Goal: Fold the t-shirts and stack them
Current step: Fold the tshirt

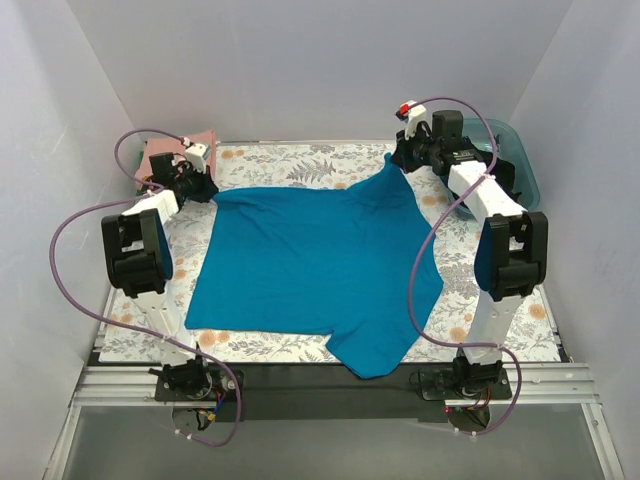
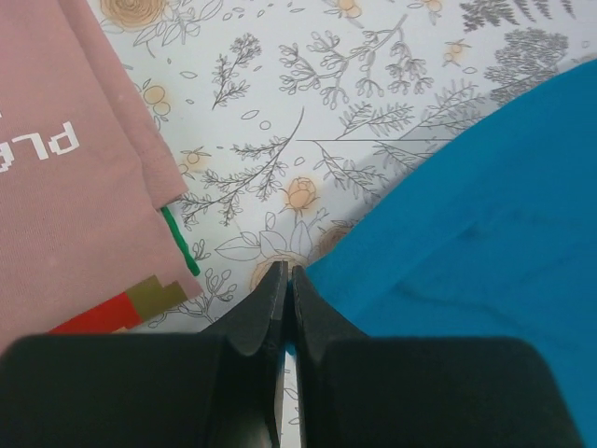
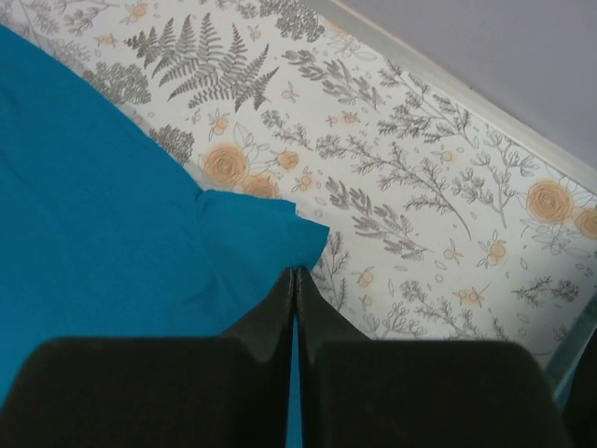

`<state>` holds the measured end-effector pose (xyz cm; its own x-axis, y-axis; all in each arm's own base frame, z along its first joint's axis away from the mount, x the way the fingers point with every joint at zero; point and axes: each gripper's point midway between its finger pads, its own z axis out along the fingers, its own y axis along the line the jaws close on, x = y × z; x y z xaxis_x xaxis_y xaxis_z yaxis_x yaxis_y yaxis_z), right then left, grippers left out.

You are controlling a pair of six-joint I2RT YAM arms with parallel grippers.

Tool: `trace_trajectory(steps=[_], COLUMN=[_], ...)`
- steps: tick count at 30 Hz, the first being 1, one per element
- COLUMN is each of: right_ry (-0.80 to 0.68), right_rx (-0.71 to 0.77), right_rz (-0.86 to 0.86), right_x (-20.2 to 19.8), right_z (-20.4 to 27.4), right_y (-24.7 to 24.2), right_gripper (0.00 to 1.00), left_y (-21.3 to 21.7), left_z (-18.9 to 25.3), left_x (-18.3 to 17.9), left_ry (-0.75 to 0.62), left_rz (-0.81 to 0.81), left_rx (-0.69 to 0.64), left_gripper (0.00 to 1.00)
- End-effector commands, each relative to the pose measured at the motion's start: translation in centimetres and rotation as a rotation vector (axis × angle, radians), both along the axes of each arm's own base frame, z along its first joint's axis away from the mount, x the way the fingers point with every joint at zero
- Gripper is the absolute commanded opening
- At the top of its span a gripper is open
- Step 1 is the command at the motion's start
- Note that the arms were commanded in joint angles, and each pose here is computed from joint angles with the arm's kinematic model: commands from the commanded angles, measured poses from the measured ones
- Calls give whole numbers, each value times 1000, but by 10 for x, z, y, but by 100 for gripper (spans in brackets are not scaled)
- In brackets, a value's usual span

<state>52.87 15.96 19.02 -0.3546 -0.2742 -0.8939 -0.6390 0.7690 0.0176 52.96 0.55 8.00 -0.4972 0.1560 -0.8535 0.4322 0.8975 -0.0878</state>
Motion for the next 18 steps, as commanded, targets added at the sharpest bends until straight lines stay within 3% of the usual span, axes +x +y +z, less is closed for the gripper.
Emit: trace_trajectory(steps=[1, 18], right_ry=[-41, 5], right_rx=[4, 25], right_rz=[27, 102], right_x=[-19, -116], right_z=[23, 42], right_y=[-2, -6], right_gripper=[1, 1], left_y=[-2, 2], left_z=[63, 69], left_x=[-3, -59], left_ry=[-198, -263], left_rz=[-90, -232], left_rx=[29, 24], left_gripper=[0, 0])
